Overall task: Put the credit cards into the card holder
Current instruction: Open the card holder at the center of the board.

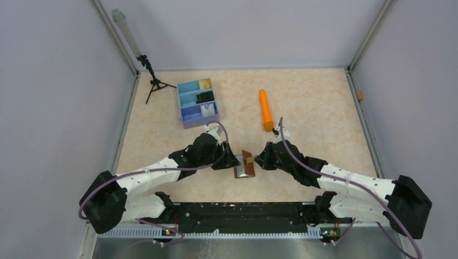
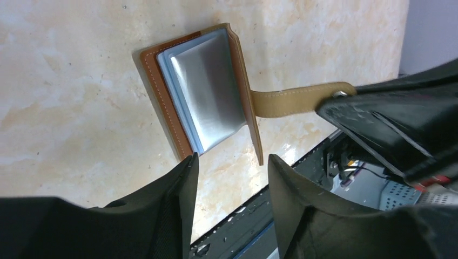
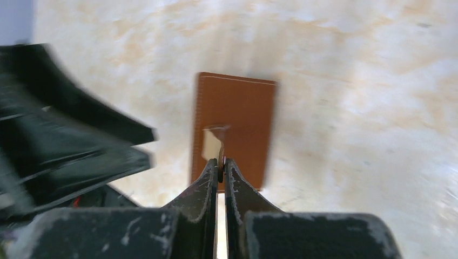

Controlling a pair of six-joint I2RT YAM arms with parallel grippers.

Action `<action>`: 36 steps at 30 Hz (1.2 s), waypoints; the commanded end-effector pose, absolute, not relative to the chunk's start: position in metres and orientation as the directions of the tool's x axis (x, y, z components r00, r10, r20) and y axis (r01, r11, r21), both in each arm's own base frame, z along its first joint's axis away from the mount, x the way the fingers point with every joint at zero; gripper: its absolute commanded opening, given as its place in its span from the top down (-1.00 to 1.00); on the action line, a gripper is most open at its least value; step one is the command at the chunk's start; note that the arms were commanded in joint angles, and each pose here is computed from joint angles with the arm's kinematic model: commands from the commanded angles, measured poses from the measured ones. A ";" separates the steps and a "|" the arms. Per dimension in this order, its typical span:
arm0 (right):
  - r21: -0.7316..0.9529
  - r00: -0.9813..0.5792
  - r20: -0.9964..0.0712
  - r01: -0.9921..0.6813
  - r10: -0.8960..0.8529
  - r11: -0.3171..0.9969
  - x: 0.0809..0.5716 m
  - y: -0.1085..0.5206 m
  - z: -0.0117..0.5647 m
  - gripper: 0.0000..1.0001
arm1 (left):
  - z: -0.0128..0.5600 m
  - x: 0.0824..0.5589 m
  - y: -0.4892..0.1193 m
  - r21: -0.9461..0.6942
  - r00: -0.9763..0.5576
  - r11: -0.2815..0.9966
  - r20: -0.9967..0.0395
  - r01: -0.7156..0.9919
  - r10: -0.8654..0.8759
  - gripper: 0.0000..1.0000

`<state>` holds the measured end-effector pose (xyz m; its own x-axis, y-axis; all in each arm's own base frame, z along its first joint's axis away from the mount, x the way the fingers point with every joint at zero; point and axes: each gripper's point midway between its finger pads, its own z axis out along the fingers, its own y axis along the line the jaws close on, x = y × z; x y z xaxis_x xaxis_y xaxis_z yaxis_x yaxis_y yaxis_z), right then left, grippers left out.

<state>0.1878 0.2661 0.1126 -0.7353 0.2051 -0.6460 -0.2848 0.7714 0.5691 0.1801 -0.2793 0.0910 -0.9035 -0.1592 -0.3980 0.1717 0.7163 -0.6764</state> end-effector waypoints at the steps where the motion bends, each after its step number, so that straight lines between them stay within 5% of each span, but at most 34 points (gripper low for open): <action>1: 0.438 -0.700 -0.669 -0.100 0.249 0.893 0.200 0.223 0.100 1.00 | 0.119 0.190 -0.275 -0.690 -0.845 0.689 -0.489 0.223 -0.216 -0.18; 6: 0.408 -0.695 -0.674 -0.065 0.252 0.911 0.195 0.206 0.092 1.00 | 0.142 0.192 -0.278 -0.697 -0.825 0.666 -0.521 0.264 -0.218 -0.41; 23: 0.460 -0.626 -0.709 -0.061 0.324 0.886 0.185 0.176 0.106 1.00 | 0.088 0.229 -0.316 -0.572 -0.852 0.807 -0.486 0.145 -0.192 -0.39; 36: 0.341 -0.635 -0.719 0.033 0.283 0.939 0.186 0.154 0.081 1.00 | 0.054 0.217 -0.332 -0.652 -0.888 0.749 -0.406 0.118 -0.214 -0.31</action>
